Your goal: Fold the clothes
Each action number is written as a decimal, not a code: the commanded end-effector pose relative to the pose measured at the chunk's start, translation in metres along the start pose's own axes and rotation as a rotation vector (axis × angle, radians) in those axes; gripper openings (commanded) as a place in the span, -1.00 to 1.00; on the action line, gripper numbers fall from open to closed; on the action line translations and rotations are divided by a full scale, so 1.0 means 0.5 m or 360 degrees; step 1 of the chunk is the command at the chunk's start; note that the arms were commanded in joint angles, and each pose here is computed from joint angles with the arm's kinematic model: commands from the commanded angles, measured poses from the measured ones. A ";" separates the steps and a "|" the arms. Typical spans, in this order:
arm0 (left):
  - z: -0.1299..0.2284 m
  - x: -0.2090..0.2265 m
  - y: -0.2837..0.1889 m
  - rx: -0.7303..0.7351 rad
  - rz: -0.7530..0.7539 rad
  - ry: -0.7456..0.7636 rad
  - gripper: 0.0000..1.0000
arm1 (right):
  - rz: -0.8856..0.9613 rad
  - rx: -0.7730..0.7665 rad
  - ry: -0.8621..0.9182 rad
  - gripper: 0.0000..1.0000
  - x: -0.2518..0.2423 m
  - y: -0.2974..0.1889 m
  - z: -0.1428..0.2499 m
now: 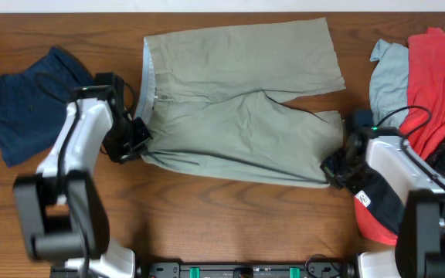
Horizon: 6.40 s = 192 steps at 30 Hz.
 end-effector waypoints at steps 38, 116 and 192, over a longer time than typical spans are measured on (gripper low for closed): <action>0.088 0.049 -0.227 -0.0696 0.0207 -0.0144 -0.87 | -0.0749 -0.1335 -0.1068 -0.98 0.212 -0.494 -0.178; -0.100 -0.036 -0.120 -0.0502 0.0684 0.0134 -0.88 | -0.1055 -0.0573 -0.1770 -0.98 0.485 -0.172 -0.066; 0.196 -0.482 -0.140 -0.0485 0.1462 0.0904 -0.87 | -0.0032 -0.0019 -0.1849 -0.98 0.304 0.068 -0.049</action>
Point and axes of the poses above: each gripper's point midway between its finger pads, its own y axis out along the fingers, its own x axis along the line the jaws close on, z = x × y, the point moved 8 cm from there along -y, back along the fingers, and after that the axes turned 5 degrees about -y, right-handed, at the moved point
